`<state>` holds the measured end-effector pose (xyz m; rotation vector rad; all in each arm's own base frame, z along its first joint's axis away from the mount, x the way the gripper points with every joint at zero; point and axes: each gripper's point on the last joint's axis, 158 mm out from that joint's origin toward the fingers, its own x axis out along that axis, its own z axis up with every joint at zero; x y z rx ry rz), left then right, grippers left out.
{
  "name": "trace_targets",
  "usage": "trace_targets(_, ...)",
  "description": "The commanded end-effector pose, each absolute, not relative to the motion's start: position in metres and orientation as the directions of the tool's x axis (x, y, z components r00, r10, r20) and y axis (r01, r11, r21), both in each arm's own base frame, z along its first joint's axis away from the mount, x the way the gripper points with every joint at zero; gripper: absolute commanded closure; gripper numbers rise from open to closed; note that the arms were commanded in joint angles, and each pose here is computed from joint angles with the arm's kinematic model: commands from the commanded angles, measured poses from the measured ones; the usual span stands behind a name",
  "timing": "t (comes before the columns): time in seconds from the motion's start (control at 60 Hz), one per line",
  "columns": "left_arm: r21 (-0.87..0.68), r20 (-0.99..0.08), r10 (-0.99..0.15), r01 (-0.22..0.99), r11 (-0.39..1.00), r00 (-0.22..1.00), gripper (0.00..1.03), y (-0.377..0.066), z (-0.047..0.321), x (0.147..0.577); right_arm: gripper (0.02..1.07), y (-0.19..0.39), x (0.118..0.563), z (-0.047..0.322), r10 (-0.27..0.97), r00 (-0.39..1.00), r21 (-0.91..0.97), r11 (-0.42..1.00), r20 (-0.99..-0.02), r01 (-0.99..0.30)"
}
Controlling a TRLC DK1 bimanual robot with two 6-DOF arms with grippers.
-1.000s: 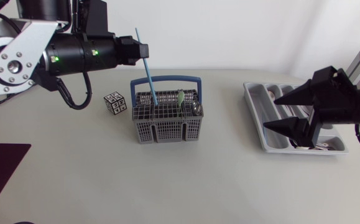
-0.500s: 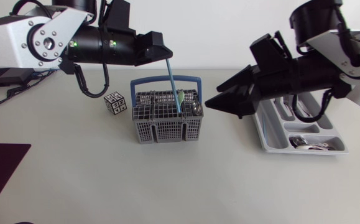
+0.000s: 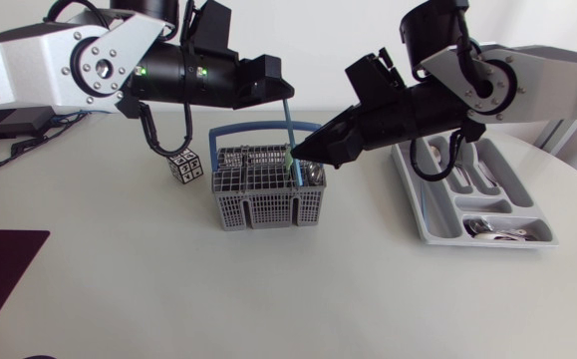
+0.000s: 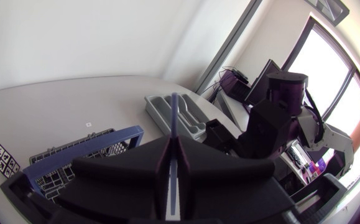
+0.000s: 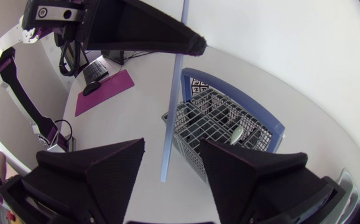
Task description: Transfer all utensils from the basket to the drawer tray.
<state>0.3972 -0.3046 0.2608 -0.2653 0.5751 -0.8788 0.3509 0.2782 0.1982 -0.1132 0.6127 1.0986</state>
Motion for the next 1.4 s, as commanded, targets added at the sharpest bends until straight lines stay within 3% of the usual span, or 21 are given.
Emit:
trace_targets(0.0, -0.472, -0.357, -0.801, 0.648, 0.598, 0.480, 0.99, -0.313, 0.264, 0.399, 0.64, 0.289, 0.354, 0.198, 0.808, 0.296, 0.234, 0.461, -0.510, -0.856)
trace_targets(0.1, -0.475, -0.360, -0.802, 0.645, 0.598, 0.478, 0.99, -0.312, 0.263, 0.398, 0.85, 0.293, 0.356, 0.198, 0.808, 0.297, 0.227, 0.459, -0.509, -0.859)
trace_targets(0.25, -0.475, -0.361, -0.800, 0.644, 0.600, 0.480, 0.99, -0.310, 0.262, 0.397, 1.00, 0.295, 0.355, 0.197, 0.808, 0.294, 0.226, 0.456, -0.510, -0.861)
trace_targets(0.45, -0.471, -0.344, -0.800, 0.647, 0.600, 0.492, 0.92, -0.307, 0.269, 0.398, 1.02, 0.296, 0.343, 0.184, 0.805, 0.263, 0.230, 0.436, -0.531, -0.870)
trace_targets(0.55, -0.465, -0.315, -0.803, 0.655, 0.596, 0.506, 0.75, -0.305, 0.286, 0.401, 1.02, 0.295, 0.337, 0.177, 0.801, 0.247, 0.232, 0.428, -0.546, -0.874)
trace_targets(0.683, -0.454, -0.279, -0.800, 0.661, 0.598, 0.532, 0.35, -0.300, 0.315, 0.410, 1.02, 0.291, 0.325, 0.168, 0.793, 0.227, 0.233, 0.418, -0.566, -0.878)
trace_targets(0.8, -0.446, -0.251, -0.791, 0.658, 0.606, 0.558, 0.13, -0.292, 0.338, 0.419, 1.02, 0.280, 0.313, 0.155, 0.777, 0.208, 0.228, 0.410, -0.595, -0.883)
trace_targets(0.967, -0.427, -0.215, -0.763, 0.644, 0.635, 0.609, 0.08, -0.274, 0.366, 0.431, 1.02, 0.235, 0.306, 0.135, 0.733, 0.225, 0.190, 0.436, -0.642, -0.880)
trace_targets(1.083, -0.387, -0.251, -0.720, 0.614, 0.688, 0.648, 0.07, -0.264, 0.361, 0.442, 1.02, 0.183, 0.311, 0.124, 0.689, 0.271, 0.140, 0.477, -0.672, -0.867)
trace_targets(1.383, -0.139, -0.462, -0.593, 0.606, 0.783, 0.659, 0.04, -0.271, 0.277, 0.442, 1.02, 0.030, 0.325, 0.101, 0.548, 0.398, -0.072, 0.521, -0.736, -0.851)
